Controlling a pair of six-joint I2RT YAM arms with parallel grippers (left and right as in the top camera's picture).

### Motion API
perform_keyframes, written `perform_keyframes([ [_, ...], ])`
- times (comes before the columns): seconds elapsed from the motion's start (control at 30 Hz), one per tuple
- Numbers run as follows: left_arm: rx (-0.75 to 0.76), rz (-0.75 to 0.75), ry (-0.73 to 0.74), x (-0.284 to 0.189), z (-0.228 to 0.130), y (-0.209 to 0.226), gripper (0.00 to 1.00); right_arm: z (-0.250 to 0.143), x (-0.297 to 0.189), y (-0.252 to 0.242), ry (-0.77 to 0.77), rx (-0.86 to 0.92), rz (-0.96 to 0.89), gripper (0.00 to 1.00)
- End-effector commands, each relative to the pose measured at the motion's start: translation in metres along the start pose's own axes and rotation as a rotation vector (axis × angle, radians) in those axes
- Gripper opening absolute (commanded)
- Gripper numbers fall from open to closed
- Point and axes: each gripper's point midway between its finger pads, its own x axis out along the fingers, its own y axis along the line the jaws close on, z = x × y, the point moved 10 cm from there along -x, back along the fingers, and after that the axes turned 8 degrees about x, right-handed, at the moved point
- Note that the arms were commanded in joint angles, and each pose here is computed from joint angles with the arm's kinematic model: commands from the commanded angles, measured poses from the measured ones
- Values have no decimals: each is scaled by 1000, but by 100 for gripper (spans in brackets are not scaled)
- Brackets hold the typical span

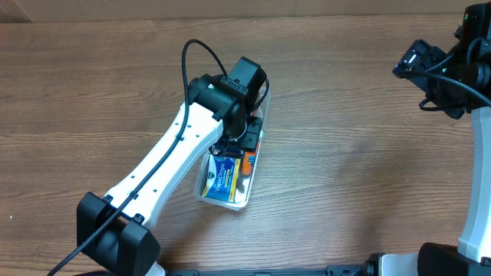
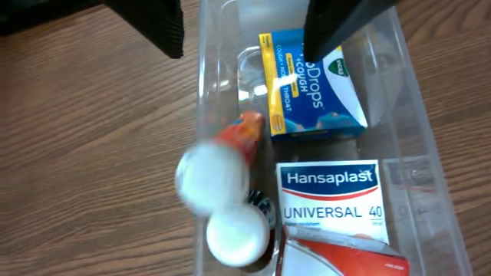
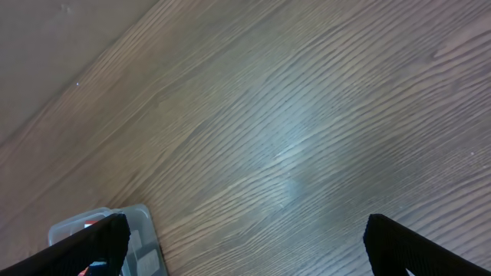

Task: Pack container
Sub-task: 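Lower the orange tube into the container beside the bottle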

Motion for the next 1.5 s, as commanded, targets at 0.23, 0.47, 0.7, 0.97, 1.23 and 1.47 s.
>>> perform_keyframes([
  [0.23,84,-29,-125,-26,15,-13,63,0,-4,0,-10,1,13,100],
  [0.47,125,-25,-173,-10,32,-17,64,0,-4,0,-10,1,13,100],
  [0.7,133,-14,-155,27,50,-19,33,0,-4,0,-10,1,13,100],
  [0.97,157,-6,-132,28,47,-18,40,0,-4,0,-10,1,13,100],
  [1.23,160,4,-48,29,34,-19,38,0,-4,0,-10,1,13,100],
  [1.47,153,28,-41,29,33,-17,50,0,-4,0,-10,1,13,100],
])
